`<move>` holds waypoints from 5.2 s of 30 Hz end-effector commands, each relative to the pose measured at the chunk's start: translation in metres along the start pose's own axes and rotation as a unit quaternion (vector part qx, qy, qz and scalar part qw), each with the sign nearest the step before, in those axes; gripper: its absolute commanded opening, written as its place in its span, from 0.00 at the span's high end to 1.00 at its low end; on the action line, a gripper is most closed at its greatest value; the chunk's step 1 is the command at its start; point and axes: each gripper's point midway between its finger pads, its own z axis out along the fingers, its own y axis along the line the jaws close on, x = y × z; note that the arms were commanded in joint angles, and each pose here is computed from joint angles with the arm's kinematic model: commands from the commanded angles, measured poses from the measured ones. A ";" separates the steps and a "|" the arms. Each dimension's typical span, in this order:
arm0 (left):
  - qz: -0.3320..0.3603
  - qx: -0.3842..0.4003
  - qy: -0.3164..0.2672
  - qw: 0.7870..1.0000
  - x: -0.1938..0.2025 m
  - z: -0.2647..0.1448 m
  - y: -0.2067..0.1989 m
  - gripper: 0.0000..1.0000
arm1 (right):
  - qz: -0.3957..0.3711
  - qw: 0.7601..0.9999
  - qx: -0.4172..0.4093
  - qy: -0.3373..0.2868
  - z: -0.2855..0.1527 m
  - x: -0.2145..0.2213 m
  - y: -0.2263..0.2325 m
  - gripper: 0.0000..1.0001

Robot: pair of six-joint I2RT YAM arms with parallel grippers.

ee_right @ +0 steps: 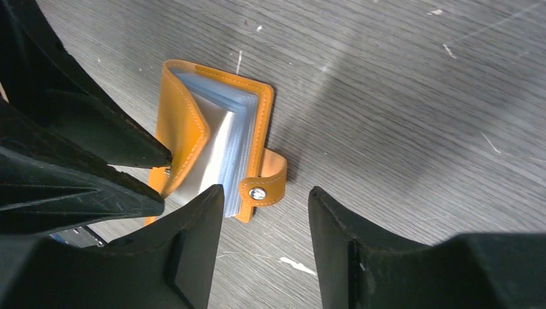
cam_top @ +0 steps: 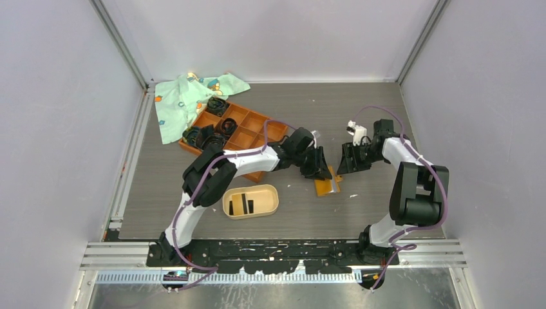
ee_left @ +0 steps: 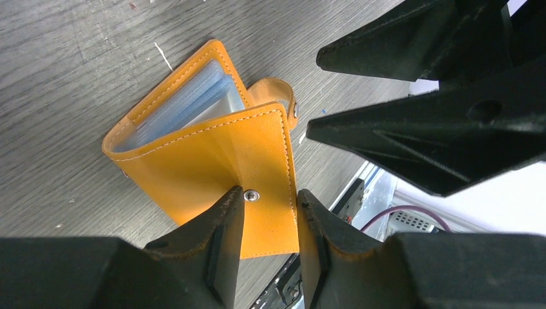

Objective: Put the credit cards into the card holder
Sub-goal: Close the card holder at the center of the board.

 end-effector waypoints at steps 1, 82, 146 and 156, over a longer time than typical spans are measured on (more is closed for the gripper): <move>-0.007 -0.016 0.011 1.000 0.003 0.003 0.006 0.65 | -0.037 0.999 -0.011 0.007 0.005 -0.001 0.010 0.42; -0.074 -0.065 0.004 0.995 -0.019 0.009 0.035 0.88 | -0.156 0.987 -0.018 0.035 0.031 -0.032 0.044 0.93; -0.079 -0.038 0.016 0.996 -0.018 0.011 0.030 0.92 | -0.445 0.890 -0.100 -0.027 0.027 -0.048 0.027 0.86; -0.079 -0.038 0.015 0.996 -0.019 0.010 0.030 0.92 | -0.432 0.894 -0.113 -0.031 0.016 -0.050 0.037 0.99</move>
